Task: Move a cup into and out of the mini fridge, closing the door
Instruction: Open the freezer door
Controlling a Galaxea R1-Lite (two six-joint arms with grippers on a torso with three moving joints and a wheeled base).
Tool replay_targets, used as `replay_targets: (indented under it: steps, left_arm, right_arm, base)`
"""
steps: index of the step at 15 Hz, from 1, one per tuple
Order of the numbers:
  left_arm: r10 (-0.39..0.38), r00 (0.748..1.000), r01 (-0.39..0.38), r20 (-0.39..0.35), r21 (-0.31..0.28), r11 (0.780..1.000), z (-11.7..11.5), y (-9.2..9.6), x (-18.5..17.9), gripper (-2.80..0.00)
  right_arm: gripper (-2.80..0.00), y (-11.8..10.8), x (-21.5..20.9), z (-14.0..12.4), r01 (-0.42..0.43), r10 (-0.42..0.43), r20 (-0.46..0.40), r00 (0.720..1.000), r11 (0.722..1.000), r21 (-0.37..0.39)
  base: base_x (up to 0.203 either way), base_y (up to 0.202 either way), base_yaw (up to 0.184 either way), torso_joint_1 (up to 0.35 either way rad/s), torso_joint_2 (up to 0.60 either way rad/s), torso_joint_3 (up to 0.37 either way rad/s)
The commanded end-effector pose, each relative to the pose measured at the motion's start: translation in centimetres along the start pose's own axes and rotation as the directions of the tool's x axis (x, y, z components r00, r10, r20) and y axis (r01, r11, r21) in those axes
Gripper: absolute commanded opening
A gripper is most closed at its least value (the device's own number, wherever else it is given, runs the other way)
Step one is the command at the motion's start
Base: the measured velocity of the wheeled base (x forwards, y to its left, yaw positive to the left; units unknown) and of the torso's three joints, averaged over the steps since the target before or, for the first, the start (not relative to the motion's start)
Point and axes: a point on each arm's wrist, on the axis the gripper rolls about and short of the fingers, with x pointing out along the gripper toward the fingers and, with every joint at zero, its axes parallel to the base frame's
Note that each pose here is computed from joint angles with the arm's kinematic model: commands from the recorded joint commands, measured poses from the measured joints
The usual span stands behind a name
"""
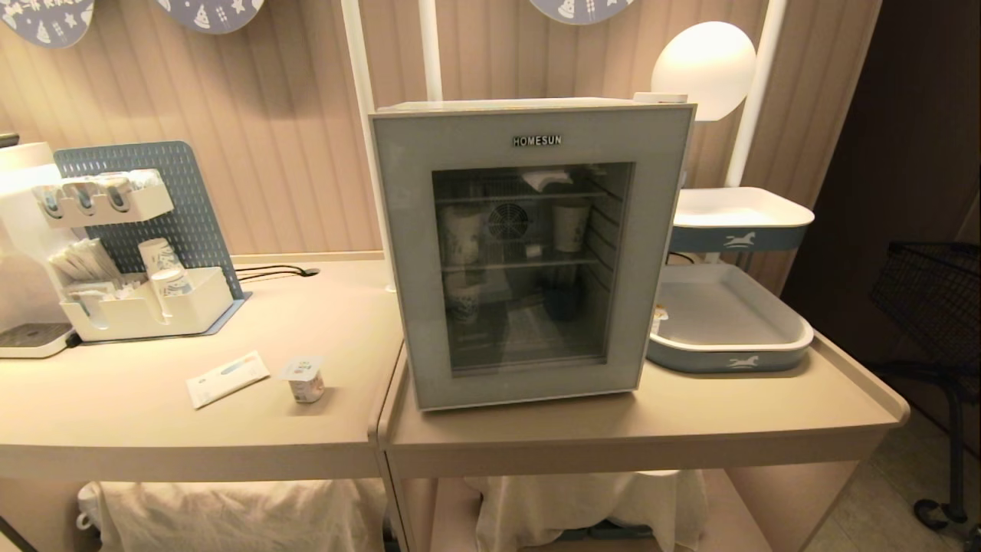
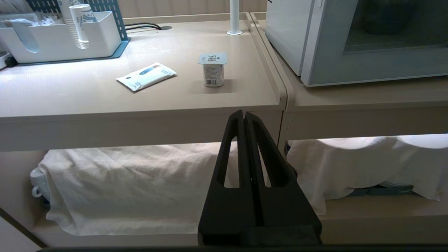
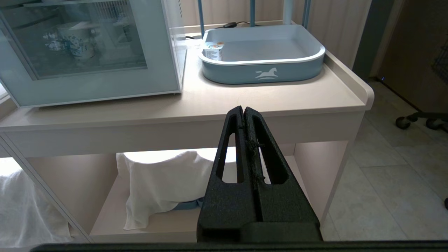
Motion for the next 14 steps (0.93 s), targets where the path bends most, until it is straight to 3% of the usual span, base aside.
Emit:
replay_targets:
  steps: [1,7,14]
  left_arm:
    - [0.000,1.000,0.000,-0.001,0.003,1.000,0.00,0.00,0.01,-2.80]
    - [0.002,1.000,-0.002,0.002,0.011,1.000,0.02,0.00,0.00,-2.80]
    - [0.001,1.000,-0.001,0.002,0.009,1.000,0.02,0.00,0.00,-2.80]
  right_arm:
    - [-2.80,0.00,0.08,-0.29,0.000,0.000,-0.010,1.000,1.000,0.000]
    - [-2.80,0.00,0.08,-0.29,0.000,0.000,-0.010,1.000,1.000,0.002]
    - [-2.80,0.00,0.08,-0.29,0.000,0.000,-0.010,1.000,1.000,0.002]
  base:
    - [0.000,0.000,0.000,0.000,0.00,0.000]
    - [0.000,0.000,0.000,0.000,0.00,0.000]
    - [0.122,0.000,0.000,0.002,0.00,0.001]
